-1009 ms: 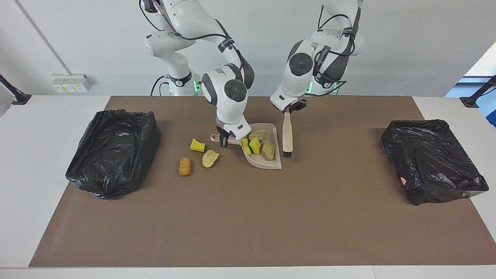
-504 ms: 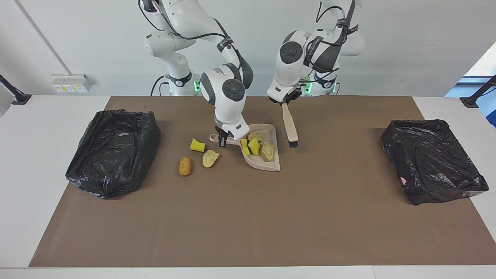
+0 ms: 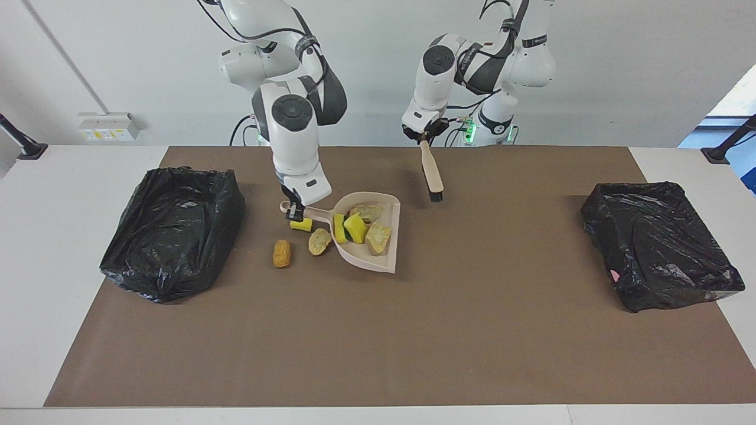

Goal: Sweep and dump trash in bin
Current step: 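Carry the loaded dustpan to the black bag with the right gripper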

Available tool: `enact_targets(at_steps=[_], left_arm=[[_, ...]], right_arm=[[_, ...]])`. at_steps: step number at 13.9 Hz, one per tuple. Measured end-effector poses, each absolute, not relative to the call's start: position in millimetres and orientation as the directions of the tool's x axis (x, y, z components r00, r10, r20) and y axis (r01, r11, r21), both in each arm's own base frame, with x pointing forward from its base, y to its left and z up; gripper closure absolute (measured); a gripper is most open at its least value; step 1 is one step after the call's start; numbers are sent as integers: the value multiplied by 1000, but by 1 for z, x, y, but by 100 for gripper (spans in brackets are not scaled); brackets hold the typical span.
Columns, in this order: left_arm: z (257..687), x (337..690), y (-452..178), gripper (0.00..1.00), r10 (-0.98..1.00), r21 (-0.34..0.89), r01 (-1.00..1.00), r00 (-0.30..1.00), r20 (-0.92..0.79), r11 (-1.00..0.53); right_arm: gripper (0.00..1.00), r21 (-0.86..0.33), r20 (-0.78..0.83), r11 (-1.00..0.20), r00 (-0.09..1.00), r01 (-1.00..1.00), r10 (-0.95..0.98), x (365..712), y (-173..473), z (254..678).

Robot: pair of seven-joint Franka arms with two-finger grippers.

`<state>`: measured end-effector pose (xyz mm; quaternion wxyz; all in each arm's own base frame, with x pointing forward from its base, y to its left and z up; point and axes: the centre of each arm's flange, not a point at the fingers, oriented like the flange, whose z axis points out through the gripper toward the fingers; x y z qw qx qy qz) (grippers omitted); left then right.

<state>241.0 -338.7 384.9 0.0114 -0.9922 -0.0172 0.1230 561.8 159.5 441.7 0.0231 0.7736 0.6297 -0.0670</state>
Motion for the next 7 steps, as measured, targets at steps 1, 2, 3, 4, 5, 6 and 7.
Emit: enact_targets(at_steps=[1,2,3,4,5,6,7], left_arm=[[382,229,-350,73,10,-8,9,974,-226,-1000],[377,217,-359,73,-10,8,-8,977,-213,-1000],[370,206,-365,73,-23,17,-19,978,-209,-1000],[361,196,-367,73,-29,19,-26,977,-211,-999],[354,190,-366,73,-31,17,-28,977,-212,-999],[349,188,-364,73,-29,13,-27,976,-215,-1000],[348,189,-363,73,-26,12,-24,976,-217,-1000]], right_arm=[[68,-41,-127,-219,212,975,969,568,141,453],[68,-33,-122,-234,228,972,966,573,125,462],[68,-26,-118,-251,247,968,962,577,110,470],[68,-19,-115,-275,271,961,956,580,94,477],[68,-19,-115,-299,295,954,948,582,79,483],[68,-28,-120,-327,321,945,939,581,63,489],[68,-40,-126,-348,341,937,932,581,44,497]])
